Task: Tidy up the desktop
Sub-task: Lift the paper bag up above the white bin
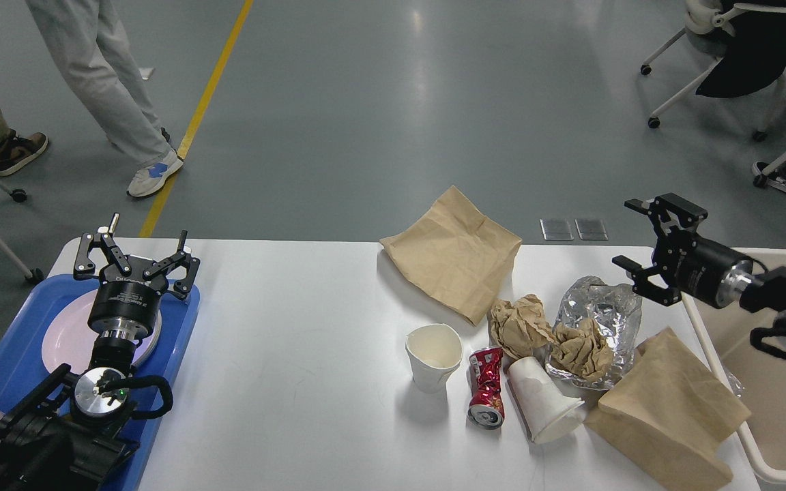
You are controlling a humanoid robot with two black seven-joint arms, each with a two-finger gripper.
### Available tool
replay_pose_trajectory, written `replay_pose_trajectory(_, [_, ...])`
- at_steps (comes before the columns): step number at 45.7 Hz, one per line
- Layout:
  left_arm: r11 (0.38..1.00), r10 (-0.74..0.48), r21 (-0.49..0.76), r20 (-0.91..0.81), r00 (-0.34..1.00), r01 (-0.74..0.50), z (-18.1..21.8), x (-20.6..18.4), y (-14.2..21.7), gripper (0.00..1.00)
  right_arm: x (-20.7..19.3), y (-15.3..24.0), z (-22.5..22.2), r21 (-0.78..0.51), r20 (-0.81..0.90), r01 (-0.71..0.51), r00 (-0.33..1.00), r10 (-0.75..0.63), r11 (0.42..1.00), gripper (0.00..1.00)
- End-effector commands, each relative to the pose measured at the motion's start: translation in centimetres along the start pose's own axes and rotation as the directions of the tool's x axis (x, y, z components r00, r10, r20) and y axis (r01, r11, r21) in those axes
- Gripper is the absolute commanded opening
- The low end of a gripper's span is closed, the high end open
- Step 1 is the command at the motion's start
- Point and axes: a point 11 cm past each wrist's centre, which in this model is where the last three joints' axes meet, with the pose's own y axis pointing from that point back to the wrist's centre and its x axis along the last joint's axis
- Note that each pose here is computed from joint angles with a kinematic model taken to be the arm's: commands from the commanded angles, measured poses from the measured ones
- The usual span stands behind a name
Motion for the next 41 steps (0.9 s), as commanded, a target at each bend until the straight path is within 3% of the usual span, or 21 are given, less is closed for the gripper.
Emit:
replay_pose_trajectory(1, [1.0, 0.001, 0.0, 0.001, 1.0, -0.001, 0.0, 0.0, 0.0, 0.96, 1.1, 0.3, -3.5, -0.199, -0.302, 0.001, 0.951, -0.063, 0.98, 1.0])
replay_pose_trajectory(7, [1.0, 0.001, 0.0, 0.001, 1.0, -0.001, 0.0, 0.0, 0.0, 0.96, 2.5, 1.7, -8.1, -0.387, -0.56, -0.084, 0.813, -0.162, 0.918, 1.0])
replay_pose_trajectory(14, [1.0, -0.001, 0.0, 0.001, 1.0, 0.001, 0.0, 0.0, 0.0, 0.96, 0.3, 1.8, -10.7, -0.62, -0.621, -0.09, 0.664, -0.417, 0.78, 1.0])
replay_pose_trajectory(21, [1.0, 0.001, 0.0, 0.001, 1.0, -0.001, 0.0, 0.0, 0.0, 0.96, -4.1, 3.5, -13.0, -0.803, -0.538, -0.096, 0.54, -0.647, 0.588, 1.0])
replay_pose_trajectory(29, [1.0, 0.001, 0.0, 0.001, 1.0, -0.001, 0.0, 0.0, 0.0, 0.96, -9.7, 8.9, -14.7, -0.89, -0.447, -0.137, 0.459, -0.768, 0.436, 1.0])
replay_pose_trajectory(37, [1.0, 0.001, -0.001, -0.001, 1.0, -0.001, 0.0, 0.0, 0.0, 0.96, -14.9, 11.8, -13.0, -0.921, -0.382, -0.081, 0.382, -0.842, 0.381, 1.0])
replay_pose_trajectory(41, [1.0, 0.002, -0.003, -0.001, 1.0, -0.002, 0.0, 0.0, 0.0, 0.96, -16.2, 11.9, -12.8, -0.899, -0.426, -0.069, 0.361, -0.83, 0.432, 0.99])
